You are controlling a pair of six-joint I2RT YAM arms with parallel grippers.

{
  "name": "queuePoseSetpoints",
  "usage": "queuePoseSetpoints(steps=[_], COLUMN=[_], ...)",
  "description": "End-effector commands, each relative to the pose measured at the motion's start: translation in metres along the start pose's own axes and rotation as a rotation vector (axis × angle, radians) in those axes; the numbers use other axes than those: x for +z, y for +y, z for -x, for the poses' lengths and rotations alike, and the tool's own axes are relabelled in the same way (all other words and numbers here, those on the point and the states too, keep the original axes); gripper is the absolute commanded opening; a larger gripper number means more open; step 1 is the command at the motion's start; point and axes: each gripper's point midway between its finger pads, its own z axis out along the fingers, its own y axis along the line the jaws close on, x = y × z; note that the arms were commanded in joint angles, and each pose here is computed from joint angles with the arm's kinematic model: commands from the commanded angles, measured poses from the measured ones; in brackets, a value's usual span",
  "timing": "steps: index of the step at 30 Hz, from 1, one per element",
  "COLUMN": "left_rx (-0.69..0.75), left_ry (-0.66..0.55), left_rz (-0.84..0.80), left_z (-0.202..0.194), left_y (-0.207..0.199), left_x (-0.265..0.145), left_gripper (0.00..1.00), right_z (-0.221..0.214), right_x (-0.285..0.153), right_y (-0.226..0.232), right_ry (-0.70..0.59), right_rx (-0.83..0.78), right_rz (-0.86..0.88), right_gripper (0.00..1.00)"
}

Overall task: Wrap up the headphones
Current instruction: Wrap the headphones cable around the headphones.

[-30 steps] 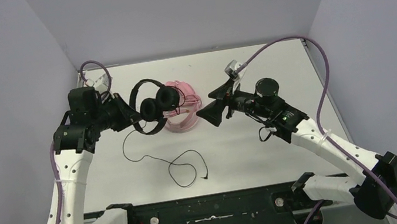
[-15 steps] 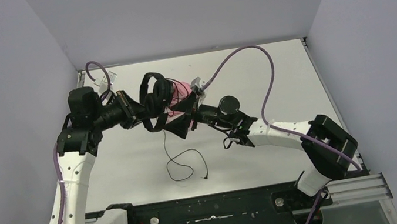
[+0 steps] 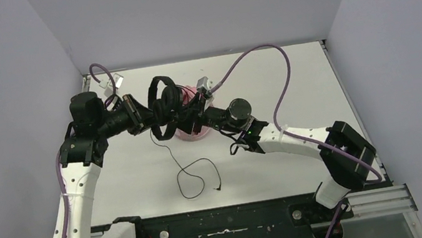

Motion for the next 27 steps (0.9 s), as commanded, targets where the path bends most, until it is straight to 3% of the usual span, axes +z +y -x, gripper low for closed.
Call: queuePoseSetpoints(steps=[1, 7, 11, 14, 17, 21, 27], left_rx=[0.159, 0.233, 0.287, 0.323, 0.361, 0.386, 0.481], left_ry=[-0.020, -0.125, -0.127, -0.134, -0.161, -0.197, -0.273], left_rz=[-0.060, 0.041, -0.063, -0.029, 0.042, 0.061, 0.181], left_z=[0.001, 0.013, 0.014, 0.015, 0.019, 0.023, 0.029], left_y=[-0.019, -0.006, -0.021, -0.015, -0.006, -0.004, 0.017], left_x=[-0.012, -0.021, -0.019, -0.020, -0.025, -0.027, -0.038], left_gripper=[0.00, 0.00, 0.00, 0.00, 0.00, 0.00, 0.00], right_z=[0.037, 0.023, 0.017, 0.019, 0.021, 0.010, 0.022], right_x=[-0.019, -0.144, -0.217, -0.265, -0.296, -0.311, -0.325], right_y=[-0.037, -0.101, -0.118, -0.128, -0.130, -0.124, -0.122], right_ry=[-0.062, 0.105, 0.256, 0.369, 0.487, 0.623, 0.617], right_rx=[-0.010, 0.024, -0.024, -0.056, -0.077, -0.080, -0.088], right_rz=[-0.181, -0.616, -0.857, -1.045, -1.146, -1.151, -1.210], right_gripper=[0.03, 0.00, 0.00, 0.00, 0.00, 0.00, 0.00])
